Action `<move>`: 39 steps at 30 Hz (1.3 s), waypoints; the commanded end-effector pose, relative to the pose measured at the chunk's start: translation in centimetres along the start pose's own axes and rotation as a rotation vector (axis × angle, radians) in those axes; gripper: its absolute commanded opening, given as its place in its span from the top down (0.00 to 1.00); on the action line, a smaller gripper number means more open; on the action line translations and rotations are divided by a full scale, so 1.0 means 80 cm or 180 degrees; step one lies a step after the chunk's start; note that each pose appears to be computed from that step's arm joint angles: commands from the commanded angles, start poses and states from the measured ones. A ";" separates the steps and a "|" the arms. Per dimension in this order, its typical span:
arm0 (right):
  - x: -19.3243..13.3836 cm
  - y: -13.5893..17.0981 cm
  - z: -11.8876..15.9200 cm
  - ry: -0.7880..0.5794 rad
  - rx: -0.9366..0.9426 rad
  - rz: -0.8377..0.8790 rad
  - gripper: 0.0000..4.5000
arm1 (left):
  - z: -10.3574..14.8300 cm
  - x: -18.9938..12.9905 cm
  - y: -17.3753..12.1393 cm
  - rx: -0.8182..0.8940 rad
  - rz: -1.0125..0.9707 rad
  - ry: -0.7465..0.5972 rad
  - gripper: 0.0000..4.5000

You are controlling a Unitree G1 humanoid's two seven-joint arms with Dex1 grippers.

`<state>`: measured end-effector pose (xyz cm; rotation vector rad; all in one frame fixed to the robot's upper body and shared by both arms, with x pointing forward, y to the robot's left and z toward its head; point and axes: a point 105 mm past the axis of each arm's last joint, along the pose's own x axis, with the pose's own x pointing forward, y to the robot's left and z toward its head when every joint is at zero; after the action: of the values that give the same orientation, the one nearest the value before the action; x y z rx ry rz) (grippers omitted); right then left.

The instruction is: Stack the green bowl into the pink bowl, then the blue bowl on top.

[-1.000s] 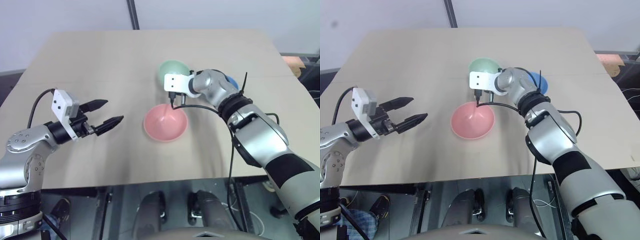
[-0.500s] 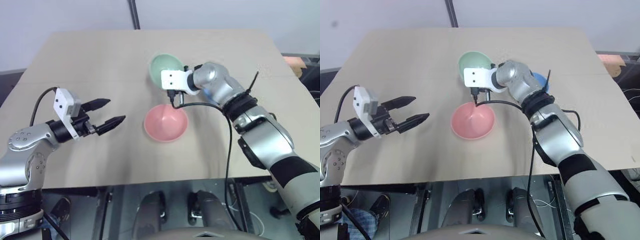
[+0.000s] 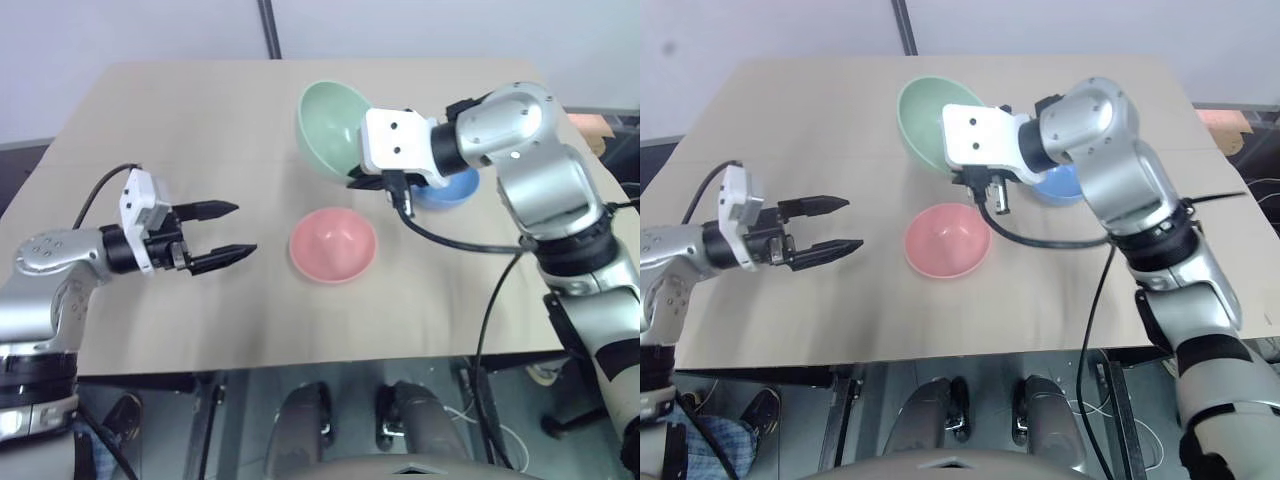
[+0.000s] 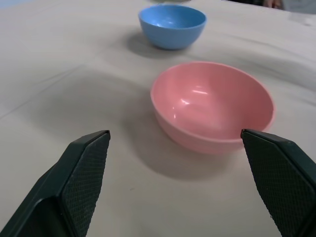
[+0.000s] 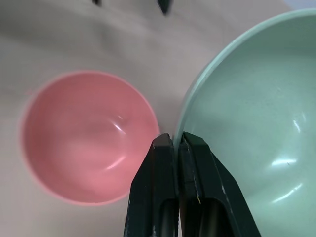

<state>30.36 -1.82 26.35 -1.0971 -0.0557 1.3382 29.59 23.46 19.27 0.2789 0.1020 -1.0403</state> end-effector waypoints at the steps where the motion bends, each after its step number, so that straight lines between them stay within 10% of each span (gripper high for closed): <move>1: -0.001 0.028 0.019 -0.0049 -0.0151 0.0135 0.99 | 0.009 0.001 0.009 0.0188 -0.0074 0.0032 0.00; 8: 0.012 0.051 0.020 -0.0007 -0.0107 0.0203 0.99 | 0.014 0.017 0.014 0.0236 -0.0245 -0.0010 0.00; 20: -0.003 0.044 0.011 0.0132 -0.0004 0.0088 0.01 | 0.010 0.022 0.024 0.0287 -0.0314 0.0017 0.00; 39: -0.067 -0.015 -0.142 0.1083 0.1489 -0.1074 0.01 | 0.015 0.024 0.010 0.0306 -0.0610 -0.0030 0.00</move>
<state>35.86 -12.18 23.56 -0.8326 0.3196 0.8323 31.46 22.27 18.95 0.3313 0.1141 -1.2113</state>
